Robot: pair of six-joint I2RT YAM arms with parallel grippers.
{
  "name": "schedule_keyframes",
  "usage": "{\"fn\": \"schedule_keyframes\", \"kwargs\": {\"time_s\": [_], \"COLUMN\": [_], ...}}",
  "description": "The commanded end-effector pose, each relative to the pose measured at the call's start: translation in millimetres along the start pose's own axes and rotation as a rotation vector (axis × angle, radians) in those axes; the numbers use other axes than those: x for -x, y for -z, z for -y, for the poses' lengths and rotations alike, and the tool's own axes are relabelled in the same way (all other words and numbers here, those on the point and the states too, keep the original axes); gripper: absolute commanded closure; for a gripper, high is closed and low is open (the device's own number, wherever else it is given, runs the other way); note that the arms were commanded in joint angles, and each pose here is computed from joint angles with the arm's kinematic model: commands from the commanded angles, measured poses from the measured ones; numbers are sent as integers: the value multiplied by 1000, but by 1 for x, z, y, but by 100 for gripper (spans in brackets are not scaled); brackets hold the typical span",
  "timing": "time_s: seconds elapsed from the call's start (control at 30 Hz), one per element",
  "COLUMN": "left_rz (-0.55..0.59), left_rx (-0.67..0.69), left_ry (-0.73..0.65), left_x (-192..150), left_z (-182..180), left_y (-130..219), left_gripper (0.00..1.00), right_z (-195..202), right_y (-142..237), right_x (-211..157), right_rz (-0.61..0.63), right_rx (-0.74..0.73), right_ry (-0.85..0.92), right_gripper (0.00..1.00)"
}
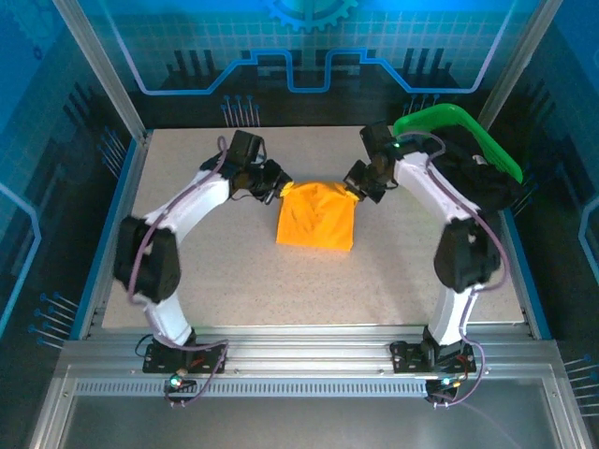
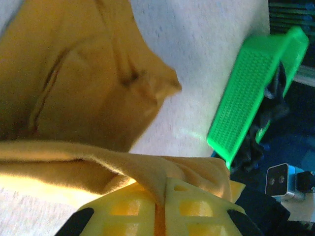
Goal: Fold and stack the t-shirts
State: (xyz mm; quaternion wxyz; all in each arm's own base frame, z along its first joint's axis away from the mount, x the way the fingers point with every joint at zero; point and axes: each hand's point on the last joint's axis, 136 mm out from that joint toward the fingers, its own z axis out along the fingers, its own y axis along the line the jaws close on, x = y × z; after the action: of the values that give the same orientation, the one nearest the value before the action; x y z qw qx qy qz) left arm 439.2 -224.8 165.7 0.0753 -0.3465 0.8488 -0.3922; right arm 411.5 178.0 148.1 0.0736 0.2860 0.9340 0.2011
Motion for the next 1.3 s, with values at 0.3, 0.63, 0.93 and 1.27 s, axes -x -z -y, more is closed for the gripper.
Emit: {"fn": "schedule_keyframes", "kwargs": {"time_s": [0.3, 0.63, 0.93, 1.27], "left_rz": [76, 70, 25, 105], "left_rx": [120, -34, -75, -37], "left_ry": [-68, 29, 153, 249], "left_x": [52, -76, -125, -115], "left_z": [0, -31, -49, -69], "left_y": [-15, 14, -65, -142], "left_gripper": [48, 34, 20, 32], "right_z": [-32, -7, 51, 64], "right_y": [-12, 61, 62, 63], "right_x": [72, 17, -46, -59], "right_rz": [41, 146, 107, 83], "right_rx": [15, 176, 247, 238], "right_ry": [139, 237, 174, 194], "right_gripper": [47, 40, 39, 40]}}
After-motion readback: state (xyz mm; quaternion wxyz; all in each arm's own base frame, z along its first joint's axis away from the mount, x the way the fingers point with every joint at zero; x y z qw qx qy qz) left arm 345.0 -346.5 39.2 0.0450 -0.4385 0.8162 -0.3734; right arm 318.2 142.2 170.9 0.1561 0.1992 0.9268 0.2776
